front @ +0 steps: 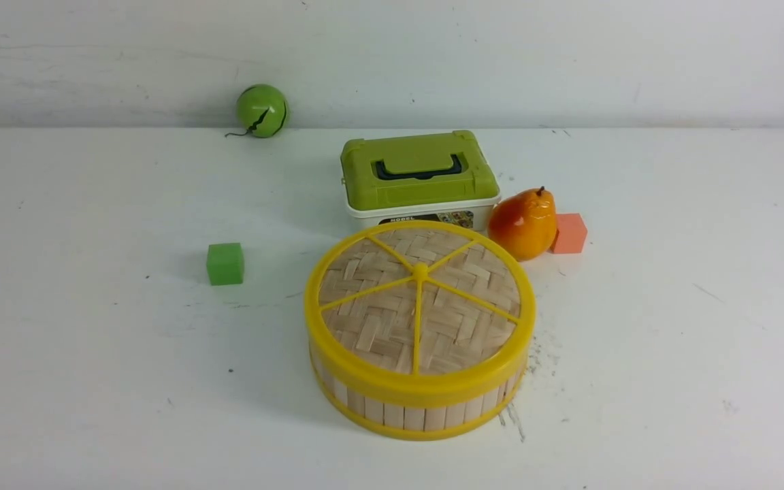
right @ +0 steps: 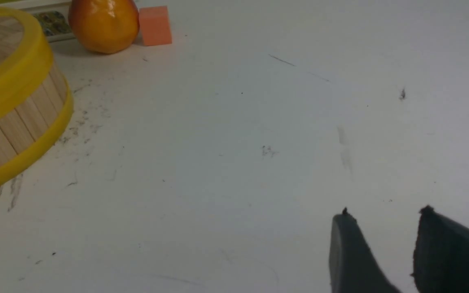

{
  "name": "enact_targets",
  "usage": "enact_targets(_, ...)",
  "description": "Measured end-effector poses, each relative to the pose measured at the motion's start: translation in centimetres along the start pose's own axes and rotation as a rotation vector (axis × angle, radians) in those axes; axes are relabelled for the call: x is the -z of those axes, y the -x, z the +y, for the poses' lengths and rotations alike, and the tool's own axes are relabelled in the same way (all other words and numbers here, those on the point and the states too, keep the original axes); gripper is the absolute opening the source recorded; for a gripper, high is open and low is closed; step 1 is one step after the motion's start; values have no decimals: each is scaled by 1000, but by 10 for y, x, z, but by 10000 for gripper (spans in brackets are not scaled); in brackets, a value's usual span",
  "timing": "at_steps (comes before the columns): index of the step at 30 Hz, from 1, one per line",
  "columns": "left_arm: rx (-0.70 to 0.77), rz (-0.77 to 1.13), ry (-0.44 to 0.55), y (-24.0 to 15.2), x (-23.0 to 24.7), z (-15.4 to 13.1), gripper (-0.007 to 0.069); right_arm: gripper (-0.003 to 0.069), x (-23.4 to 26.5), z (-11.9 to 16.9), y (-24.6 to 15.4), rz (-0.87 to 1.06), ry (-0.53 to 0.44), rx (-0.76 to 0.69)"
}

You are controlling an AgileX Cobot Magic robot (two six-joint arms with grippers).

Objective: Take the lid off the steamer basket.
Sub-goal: Use the right arm to lift the lid of the steamer

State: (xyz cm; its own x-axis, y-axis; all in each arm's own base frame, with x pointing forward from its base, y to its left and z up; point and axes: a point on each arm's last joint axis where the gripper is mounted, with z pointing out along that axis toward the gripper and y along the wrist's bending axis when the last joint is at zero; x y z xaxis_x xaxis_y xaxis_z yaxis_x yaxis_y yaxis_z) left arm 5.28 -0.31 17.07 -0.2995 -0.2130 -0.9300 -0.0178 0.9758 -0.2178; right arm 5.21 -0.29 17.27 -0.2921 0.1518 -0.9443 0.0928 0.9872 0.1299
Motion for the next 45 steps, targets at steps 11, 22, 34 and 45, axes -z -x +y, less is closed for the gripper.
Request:
enact_targets(11, 0, 0, 0, 0, 0, 0, 239, 240, 0, 6, 0, 14, 68, -288)
enact_targets(22, 0, 0, 0, 0, 0, 0, 239, 240, 2, 23, 0, 112, 239, -997)
enact_targets(34, 0, 0, 0, 0, 0, 0, 239, 150, 26, 36, 56, 77, 305, -468)
enact_targets(45, 0, 0, 0, 0, 0, 0, 239, -20, -7, 74, 186, 536, 556, 280)
